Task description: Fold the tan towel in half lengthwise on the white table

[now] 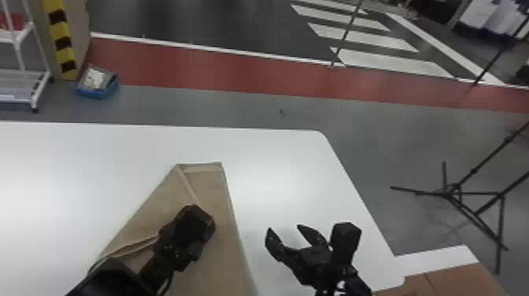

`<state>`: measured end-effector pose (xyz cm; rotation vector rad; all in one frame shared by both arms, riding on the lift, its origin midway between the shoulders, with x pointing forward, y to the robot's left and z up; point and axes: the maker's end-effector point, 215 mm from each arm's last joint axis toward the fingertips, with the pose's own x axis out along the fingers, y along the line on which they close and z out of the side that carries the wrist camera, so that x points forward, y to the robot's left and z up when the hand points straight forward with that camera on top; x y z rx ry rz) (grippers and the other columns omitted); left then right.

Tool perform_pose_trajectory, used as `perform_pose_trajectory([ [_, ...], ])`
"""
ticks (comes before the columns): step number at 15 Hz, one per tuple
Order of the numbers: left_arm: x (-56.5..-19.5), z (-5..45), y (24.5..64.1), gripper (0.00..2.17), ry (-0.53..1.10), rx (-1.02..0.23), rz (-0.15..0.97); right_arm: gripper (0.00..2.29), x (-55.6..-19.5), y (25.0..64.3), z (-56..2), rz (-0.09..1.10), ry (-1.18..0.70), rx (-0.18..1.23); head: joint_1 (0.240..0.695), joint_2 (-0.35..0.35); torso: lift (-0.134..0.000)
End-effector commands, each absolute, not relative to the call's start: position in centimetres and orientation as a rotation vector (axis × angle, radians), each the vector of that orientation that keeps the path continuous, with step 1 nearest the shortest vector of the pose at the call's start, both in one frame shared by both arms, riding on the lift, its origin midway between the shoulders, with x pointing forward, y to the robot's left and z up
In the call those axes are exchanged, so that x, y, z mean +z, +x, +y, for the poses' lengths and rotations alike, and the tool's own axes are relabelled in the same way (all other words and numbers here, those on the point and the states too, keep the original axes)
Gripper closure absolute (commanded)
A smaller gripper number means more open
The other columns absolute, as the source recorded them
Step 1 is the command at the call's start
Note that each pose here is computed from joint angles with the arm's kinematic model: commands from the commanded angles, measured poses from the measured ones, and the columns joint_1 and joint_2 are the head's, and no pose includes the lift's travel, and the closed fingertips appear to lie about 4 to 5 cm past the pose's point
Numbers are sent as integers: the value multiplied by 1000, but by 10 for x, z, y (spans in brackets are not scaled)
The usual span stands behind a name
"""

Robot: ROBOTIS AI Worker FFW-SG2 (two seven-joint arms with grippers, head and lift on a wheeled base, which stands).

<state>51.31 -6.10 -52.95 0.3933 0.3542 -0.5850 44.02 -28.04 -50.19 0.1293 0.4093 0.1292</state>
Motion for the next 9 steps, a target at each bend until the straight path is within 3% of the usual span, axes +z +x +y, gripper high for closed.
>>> perform_pose_trajectory([
  [1, -527, -59, 517, 724, 397, -575, 352, 164, -501, 440, -279, 409, 131, 131, 695, -350, -57],
  [6, -526, -60, 518, 731, 399, -572, 346, 164, -501, 440, -278, 409, 132, 133, 695, -350, -57],
  [7, -526, -60, 517, 883, 402, -575, 347, 164, -501, 440, -278, 409, 132, 133, 695, -350, -57],
  [8, -526, -60, 518, 1231, 403, -572, 344, 164, -501, 440, -278, 407, 131, 133, 695, -350, -57],
  [9, -526, -60, 518, 1254, 402, -572, 345, 164, -501, 440, -278, 407, 131, 133, 695, -350, -57],
])
